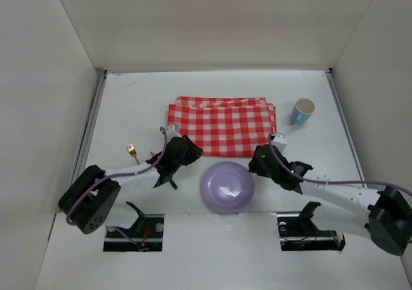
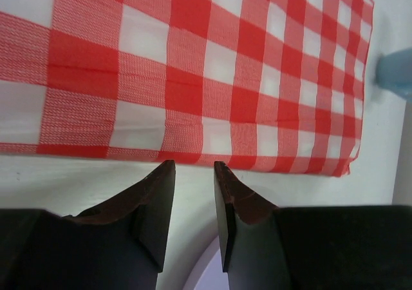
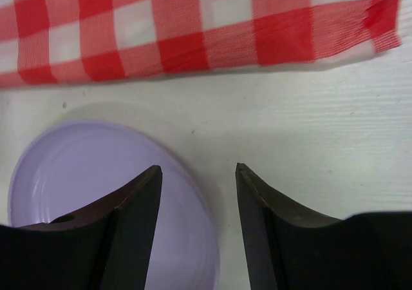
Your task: Set the dinner table for one person
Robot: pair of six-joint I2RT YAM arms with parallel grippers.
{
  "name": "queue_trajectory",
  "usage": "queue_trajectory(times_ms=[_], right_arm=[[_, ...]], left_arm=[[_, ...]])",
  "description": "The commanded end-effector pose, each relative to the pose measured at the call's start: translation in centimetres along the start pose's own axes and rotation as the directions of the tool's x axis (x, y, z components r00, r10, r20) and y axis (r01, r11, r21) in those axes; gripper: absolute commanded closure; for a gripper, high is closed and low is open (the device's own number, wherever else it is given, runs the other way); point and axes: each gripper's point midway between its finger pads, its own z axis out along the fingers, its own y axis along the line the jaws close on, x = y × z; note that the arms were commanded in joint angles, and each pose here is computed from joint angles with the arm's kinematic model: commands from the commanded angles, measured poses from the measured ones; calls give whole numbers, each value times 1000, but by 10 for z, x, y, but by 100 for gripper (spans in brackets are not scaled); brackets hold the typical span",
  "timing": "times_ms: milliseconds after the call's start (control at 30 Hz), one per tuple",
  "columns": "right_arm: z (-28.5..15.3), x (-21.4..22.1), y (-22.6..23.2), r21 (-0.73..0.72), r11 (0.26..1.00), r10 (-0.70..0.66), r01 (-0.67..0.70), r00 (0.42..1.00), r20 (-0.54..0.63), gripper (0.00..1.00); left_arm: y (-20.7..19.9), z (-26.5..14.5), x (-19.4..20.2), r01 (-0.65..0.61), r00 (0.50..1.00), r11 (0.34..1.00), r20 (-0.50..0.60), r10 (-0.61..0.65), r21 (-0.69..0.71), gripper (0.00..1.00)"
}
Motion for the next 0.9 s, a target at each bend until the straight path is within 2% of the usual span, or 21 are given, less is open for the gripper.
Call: queue_trajectory(times_ms=[0, 100, 267, 367, 567, 700, 867], right_arm=[[5, -28, -14, 29, 991, 126, -128, 989, 84, 45], [19, -57, -20, -10, 967, 254, -256, 956, 149, 40], [45, -72, -15, -75, 934, 356, -350, 928, 109, 46], [59, -74, -8, -65, 934, 357, -352, 930, 90, 50], [78, -87, -1, -32, 936, 352, -351, 930, 103, 50], [82, -94, -3, -21, 940, 339, -339, 934, 113, 51], [57, -94, -7, -8, 963, 267, -269, 951, 156, 41]], left_arm=[[-38, -1, -14, -11, 999, 994, 51, 6, 105, 72], [-34, -3, -17, -8, 998, 995, 60, 2, 98, 72], [-14, 3, -21, 17, 997, 999, 68, -20, 43, 71], [1, 6, -26, 41, 995, 999, 87, -42, 7, 71], [42, 3, -44, 75, 983, 992, 176, -57, -101, 69], [62, 0, -47, 96, 980, 986, 186, -70, -136, 68], [49, -7, -60, 102, 977, 992, 196, -86, -74, 68]])
